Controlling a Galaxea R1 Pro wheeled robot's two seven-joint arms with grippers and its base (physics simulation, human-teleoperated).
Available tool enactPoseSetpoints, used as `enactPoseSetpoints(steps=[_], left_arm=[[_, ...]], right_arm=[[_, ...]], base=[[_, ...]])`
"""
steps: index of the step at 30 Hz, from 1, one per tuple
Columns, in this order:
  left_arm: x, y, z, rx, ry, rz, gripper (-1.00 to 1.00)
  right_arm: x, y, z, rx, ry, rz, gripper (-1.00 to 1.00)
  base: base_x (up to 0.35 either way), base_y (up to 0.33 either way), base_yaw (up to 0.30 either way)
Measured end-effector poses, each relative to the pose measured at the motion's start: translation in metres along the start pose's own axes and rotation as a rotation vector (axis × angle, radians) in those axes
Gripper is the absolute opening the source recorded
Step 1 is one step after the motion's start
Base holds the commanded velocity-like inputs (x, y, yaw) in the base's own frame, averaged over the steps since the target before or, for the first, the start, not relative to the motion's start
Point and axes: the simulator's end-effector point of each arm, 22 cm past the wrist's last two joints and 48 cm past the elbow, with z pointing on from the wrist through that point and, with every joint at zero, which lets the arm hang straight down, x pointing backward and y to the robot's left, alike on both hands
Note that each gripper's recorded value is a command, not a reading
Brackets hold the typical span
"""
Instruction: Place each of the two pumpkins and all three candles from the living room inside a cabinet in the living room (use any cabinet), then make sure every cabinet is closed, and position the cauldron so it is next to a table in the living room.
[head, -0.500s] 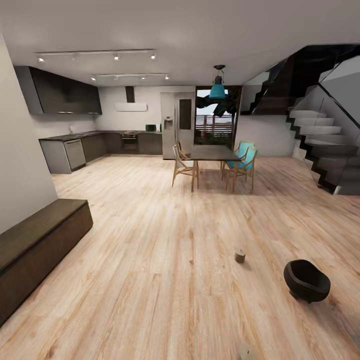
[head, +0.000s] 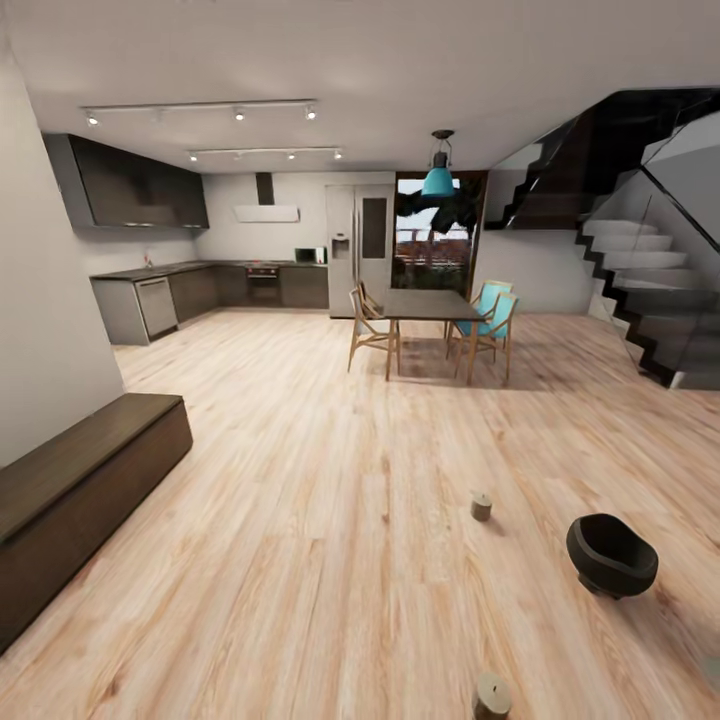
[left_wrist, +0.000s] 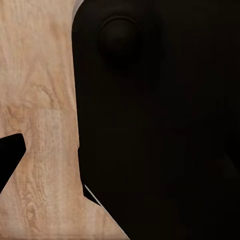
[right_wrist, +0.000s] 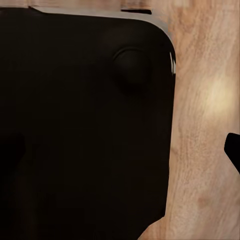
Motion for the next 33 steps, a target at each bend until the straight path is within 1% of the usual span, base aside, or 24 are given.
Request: enactPoseSetpoints(steps=[3,6,15,19,21,24,25,30,33], left_arm=[[0.001,0.000,0.000,0.000,0.003,0.000,1.00],[0.002,0.001,0.000,-0.001,0.006,0.001,1.00],[0.007,0.001,0.000,-0.001,0.016,0.003,1.00],[0.009,0.001,0.000,-0.002,0.021,0.011,1.00],[0.009,0.007,0.000,-0.014,0.022,0.015,1.00],[0.007,0.030,-0.001,-0.046,0.017,0.012,1.00],[0.005,0.032,-0.001,-0.050,0.010,0.011,1.00],[-0.003,0.035,-0.001,-0.053,-0.026,0.010,1.00],[-0.003,0.033,-0.001,-0.052,-0.030,0.011,1.00]], right_arm=[[-0.003,0.000,0.000,0.001,-0.014,0.000,1.00],[-0.002,0.000,0.000,0.002,-0.012,0.001,1.00],[0.003,-0.001,0.000,0.007,-0.001,0.000,1.00],[0.005,-0.002,0.000,0.008,0.004,0.002,1.00],[0.006,-0.002,0.000,0.009,0.006,0.002,1.00],[0.007,-0.002,0.000,0.009,0.009,0.002,1.00],[0.008,-0.002,0.000,0.009,0.010,0.003,1.00],[0.010,-0.002,0.000,0.009,0.016,0.004,1.00],[0.012,-0.003,-0.001,0.011,0.021,0.005,1.00]], base=[[-0.330,0.000,0.186],[-0.243,0.000,0.192],[-0.024,0.000,0.190],[-0.001,0.000,0.184],[0.000,0.000,0.180],[0.000,0.000,0.177],[0.000,0.000,0.176],[0.000,0.000,0.175],[0.000,0.000,0.174]])
